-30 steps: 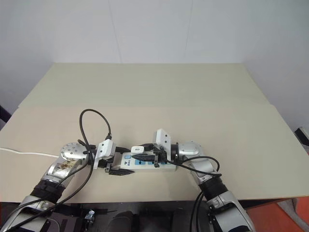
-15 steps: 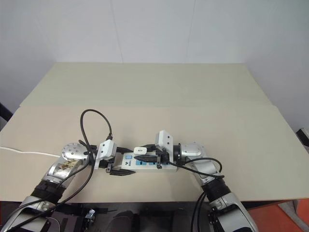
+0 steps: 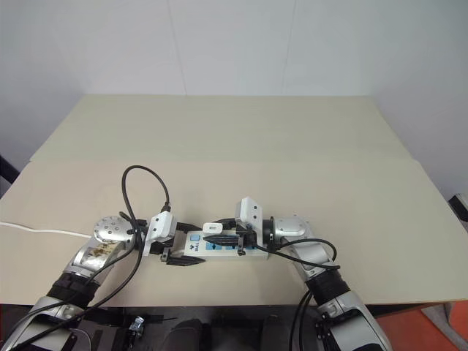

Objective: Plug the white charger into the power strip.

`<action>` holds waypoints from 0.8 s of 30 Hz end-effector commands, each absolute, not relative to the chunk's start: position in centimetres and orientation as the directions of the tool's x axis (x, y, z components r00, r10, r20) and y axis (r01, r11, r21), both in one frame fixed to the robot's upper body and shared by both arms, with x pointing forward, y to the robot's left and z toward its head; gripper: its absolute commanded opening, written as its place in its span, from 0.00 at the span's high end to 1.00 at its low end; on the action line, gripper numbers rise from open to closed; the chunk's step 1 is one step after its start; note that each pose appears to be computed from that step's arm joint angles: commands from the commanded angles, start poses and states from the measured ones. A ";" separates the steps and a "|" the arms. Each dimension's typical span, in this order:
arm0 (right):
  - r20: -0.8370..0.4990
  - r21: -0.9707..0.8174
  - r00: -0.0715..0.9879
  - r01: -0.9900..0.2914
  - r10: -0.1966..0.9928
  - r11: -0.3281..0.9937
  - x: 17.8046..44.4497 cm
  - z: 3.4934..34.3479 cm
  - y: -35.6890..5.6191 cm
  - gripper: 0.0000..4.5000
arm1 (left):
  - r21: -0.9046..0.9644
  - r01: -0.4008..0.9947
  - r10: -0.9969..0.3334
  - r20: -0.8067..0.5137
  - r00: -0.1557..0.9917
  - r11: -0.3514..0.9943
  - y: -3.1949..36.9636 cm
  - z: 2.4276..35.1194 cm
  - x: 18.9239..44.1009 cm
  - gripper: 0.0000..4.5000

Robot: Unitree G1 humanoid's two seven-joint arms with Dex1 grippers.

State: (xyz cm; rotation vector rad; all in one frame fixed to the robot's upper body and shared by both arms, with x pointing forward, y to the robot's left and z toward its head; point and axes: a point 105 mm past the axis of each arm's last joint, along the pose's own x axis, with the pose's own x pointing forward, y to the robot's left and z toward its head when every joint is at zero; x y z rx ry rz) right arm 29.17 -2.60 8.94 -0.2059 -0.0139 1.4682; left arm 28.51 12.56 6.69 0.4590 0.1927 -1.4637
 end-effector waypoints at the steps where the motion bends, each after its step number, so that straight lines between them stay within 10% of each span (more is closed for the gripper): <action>1: -0.330 -0.023 0.165 -0.986 0.930 0.167 29.2 3.6 -6.5 0.75 | 0.195 0.977 -0.887 -0.430 0.169 0.092 14.3 6.9 29.1 0.26; 12: -0.326 -0.015 0.132 -0.991 0.936 0.135 29.0 4.1 -6.1 0.01 | 0.192 0.977 -0.897 -0.409 0.169 0.097 13.5 6.7 28.9 0.26; 21: -0.295 -0.076 0.159 -0.987 0.942 0.143 29.6 5.9 -6.3 0.00 | 0.185 0.977 -0.901 -0.399 0.169 0.102 13.5 6.8 28.7 0.26; 24: -0.258 -0.123 0.175 -0.981 0.950 0.148 29.8 7.7 -6.5 0.00 | 0.168 0.982 -0.918 -0.369 0.144 0.087 13.2 7.8 28.5 0.05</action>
